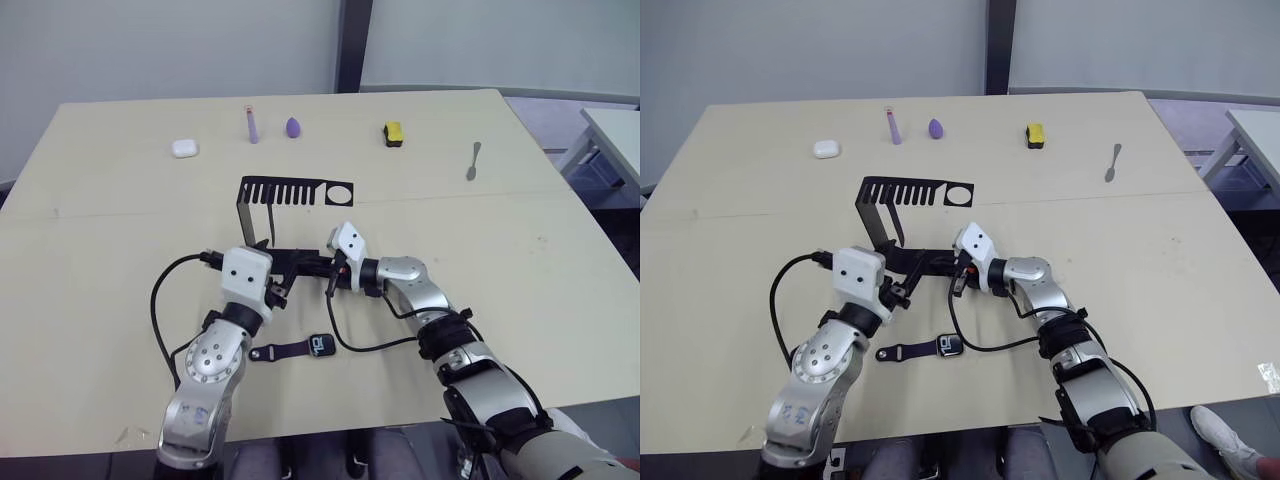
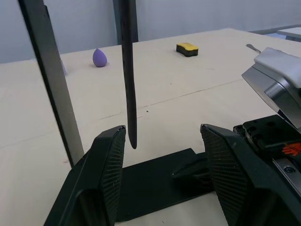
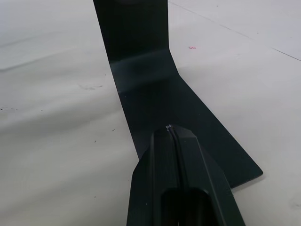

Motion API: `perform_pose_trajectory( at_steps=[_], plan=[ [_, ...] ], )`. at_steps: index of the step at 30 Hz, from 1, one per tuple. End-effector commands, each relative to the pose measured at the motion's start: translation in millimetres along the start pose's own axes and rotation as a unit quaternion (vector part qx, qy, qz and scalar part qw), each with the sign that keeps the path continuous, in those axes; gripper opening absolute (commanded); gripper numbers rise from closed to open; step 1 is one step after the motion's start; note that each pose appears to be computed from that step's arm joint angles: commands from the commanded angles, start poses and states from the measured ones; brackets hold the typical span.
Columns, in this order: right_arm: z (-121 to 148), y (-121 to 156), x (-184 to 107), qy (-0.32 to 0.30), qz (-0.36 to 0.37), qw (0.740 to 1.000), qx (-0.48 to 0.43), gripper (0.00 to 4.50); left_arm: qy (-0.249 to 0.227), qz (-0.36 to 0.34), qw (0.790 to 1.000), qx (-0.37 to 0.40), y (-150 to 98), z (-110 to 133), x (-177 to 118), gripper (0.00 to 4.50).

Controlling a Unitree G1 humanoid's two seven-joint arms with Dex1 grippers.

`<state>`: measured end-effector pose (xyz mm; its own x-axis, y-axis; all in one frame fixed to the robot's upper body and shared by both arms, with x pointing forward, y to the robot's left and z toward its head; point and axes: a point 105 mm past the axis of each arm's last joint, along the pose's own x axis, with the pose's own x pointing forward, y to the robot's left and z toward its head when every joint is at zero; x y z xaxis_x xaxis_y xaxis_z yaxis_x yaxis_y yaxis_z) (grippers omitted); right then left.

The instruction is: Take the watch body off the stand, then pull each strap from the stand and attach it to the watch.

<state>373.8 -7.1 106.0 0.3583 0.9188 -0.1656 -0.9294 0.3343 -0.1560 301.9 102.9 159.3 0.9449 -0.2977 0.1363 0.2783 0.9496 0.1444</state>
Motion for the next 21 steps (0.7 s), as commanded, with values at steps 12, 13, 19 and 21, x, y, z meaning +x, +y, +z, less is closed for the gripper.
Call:
perform_pose_trajectory(
  at_steps=[12, 13, 19, 21],
  plan=[
    [-18, 5, 6, 0.037, 0.008, 0.999, 0.014, 0.0, -0.043, 0.027, 0.998, 0.022, 2, 16, 36, 2.76],
    [-18, 6, 6, 0.037, 0.009, 0.999, 0.014, 0.0, -0.045, 0.026, 0.998, 0.026, 1, 16, 38, 2.76],
    [-18, 6, 7, 0.038, 0.009, 0.999, 0.015, 0.0, -0.052, 0.055, 0.997, 0.023, 7, 16, 37, 2.76],
    [-20, 7, 6, 0.039, 0.01, 0.999, 0.016, 0.0, -0.057, 0.064, 0.996, 0.028, 9, 18, 36, 2.19]
  ],
)
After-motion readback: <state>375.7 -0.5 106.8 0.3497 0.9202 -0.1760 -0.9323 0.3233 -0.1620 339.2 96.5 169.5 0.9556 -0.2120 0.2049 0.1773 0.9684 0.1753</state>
